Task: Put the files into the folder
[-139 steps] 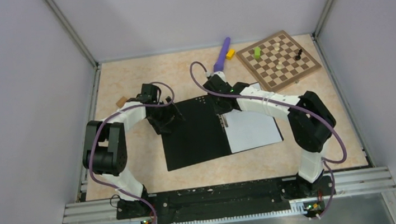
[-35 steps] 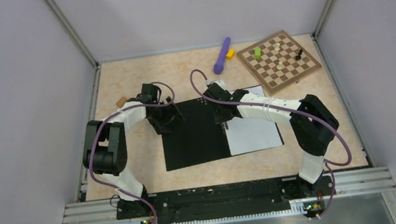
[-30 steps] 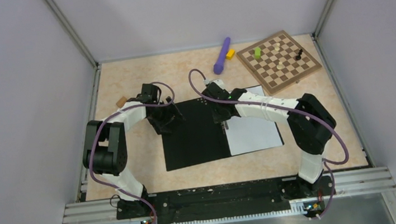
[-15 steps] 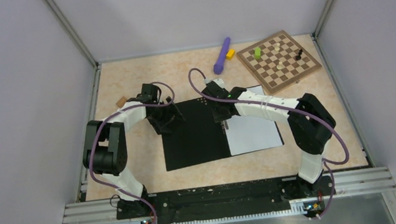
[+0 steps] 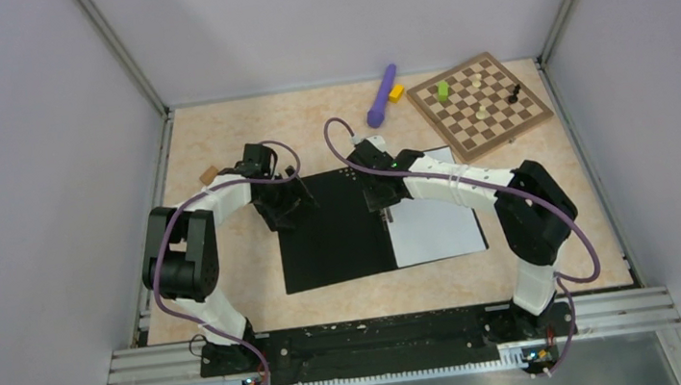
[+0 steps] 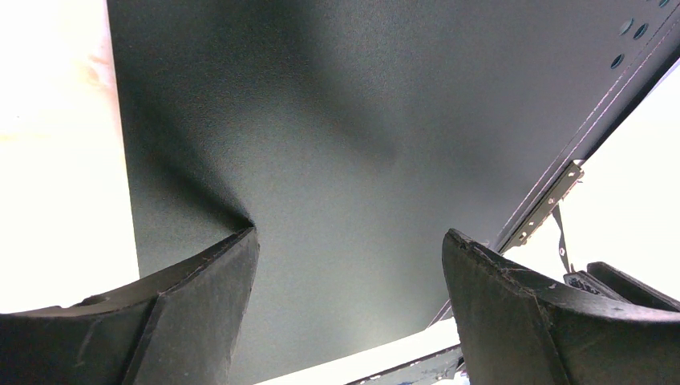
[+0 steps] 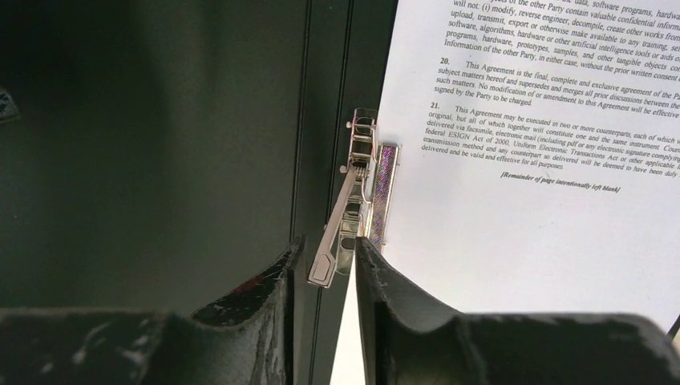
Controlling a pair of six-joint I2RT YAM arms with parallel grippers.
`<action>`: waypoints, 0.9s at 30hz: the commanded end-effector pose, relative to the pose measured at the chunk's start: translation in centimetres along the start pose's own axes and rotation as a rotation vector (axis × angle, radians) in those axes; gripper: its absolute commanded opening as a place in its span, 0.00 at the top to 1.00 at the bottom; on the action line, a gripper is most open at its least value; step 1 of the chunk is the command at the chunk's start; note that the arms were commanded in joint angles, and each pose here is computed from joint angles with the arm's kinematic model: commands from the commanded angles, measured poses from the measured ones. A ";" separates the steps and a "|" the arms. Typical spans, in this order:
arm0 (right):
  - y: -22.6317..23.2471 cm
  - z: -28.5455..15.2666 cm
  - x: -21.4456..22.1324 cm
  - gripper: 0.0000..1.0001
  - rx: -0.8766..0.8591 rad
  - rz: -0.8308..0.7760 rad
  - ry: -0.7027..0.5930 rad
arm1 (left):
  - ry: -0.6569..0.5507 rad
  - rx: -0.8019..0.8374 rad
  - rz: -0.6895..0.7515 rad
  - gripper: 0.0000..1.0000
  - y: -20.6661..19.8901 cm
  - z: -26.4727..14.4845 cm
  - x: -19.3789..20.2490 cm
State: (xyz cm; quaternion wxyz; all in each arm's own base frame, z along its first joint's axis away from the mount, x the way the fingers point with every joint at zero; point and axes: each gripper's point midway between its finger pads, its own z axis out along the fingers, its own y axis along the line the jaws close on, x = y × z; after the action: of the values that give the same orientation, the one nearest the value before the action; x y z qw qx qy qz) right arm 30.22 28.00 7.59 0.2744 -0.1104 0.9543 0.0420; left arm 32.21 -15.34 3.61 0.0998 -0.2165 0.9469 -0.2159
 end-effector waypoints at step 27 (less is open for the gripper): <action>-0.4 -2.0 1.0 0.98 -0.019 0.003 -0.006 | 0.049 -0.097 0.002 0.10 2.8 2.4 1.7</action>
State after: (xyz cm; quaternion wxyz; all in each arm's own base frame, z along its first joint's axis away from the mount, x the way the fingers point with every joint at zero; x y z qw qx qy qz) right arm 29.47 27.07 7.24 0.2658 -0.1117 0.9570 0.0321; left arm 32.21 -15.34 3.61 0.0998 -0.2165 0.9469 -0.2159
